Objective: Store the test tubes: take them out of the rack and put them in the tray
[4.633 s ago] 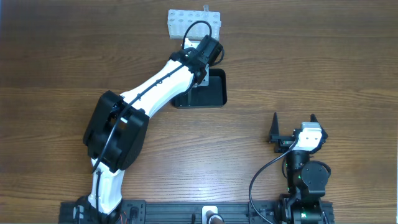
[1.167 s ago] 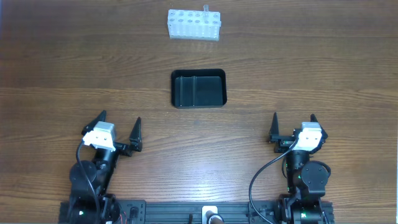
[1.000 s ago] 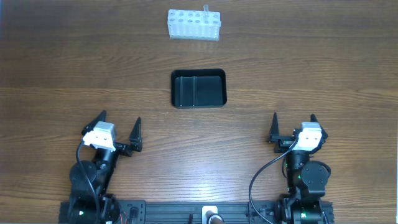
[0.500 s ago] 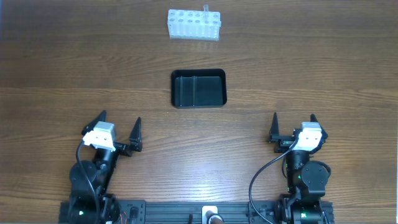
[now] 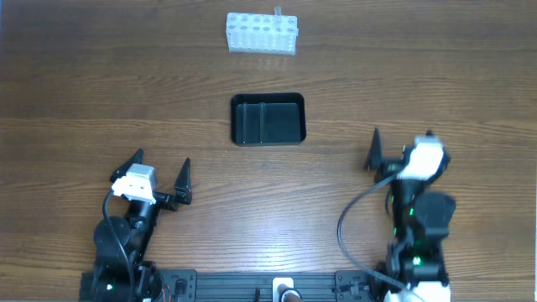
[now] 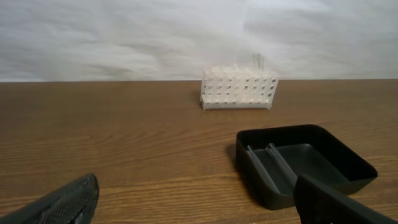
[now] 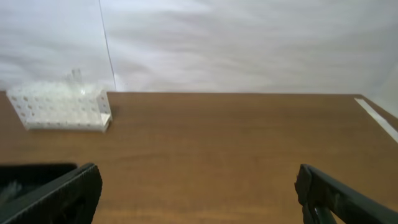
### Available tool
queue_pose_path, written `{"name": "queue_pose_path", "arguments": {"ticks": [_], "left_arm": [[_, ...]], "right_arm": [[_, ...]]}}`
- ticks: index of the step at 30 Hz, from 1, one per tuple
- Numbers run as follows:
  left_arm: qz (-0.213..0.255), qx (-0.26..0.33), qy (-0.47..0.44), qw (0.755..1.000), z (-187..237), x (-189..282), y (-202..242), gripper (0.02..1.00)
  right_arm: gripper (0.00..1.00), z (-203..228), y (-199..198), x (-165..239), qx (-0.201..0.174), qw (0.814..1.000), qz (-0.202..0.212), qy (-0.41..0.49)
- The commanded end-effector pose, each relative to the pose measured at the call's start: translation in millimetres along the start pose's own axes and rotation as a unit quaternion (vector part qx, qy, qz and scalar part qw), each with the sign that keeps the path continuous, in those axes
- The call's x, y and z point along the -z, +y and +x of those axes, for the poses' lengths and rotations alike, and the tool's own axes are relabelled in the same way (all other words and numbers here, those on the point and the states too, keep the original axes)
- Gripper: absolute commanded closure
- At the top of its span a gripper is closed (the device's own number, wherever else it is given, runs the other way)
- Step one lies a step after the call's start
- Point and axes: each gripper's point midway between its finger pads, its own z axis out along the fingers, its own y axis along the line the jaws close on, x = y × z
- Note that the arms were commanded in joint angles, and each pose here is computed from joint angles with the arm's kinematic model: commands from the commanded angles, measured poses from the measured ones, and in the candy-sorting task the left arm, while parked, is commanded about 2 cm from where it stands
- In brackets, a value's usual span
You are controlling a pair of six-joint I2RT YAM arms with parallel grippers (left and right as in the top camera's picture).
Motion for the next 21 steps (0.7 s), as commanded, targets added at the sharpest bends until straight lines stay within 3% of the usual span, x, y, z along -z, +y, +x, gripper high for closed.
{"name": "queue_pose_path", "arguments": {"ticks": [1, 6, 13, 18, 21], "left_arm": [[0.004, -0.009, -0.002, 1.0, 0.4, 0.4, -0.8, 0.02], [0.004, -0.009, -0.002, 1.0, 0.2, 0.4, -0.8, 0.02], [0.004, -0.009, -0.002, 1.0, 0.2, 0.4, -0.8, 0.02], [0.004, -0.009, -0.002, 1.0, 0.4, 0.4, -0.8, 0.02], [0.004, -0.009, -0.002, 1.0, 0.2, 0.4, -0.8, 0.02]], "right_arm": [[0.009, -52.0, 1.0, -37.1, 0.0, 1.0, 0.0, -0.006], [0.009, -88.2, 21.9, -94.3, 0.0, 0.999, -0.054, -0.007], [0.007, -91.6, 90.3, -161.9, -0.012, 0.978, -0.206, 0.008], [0.007, -82.5, 152.1, -178.1, -0.001, 0.963, -0.268, 0.021], [0.009, -71.7, 181.2, -179.6, 0.008, 0.96, -0.279, 0.03]]}}
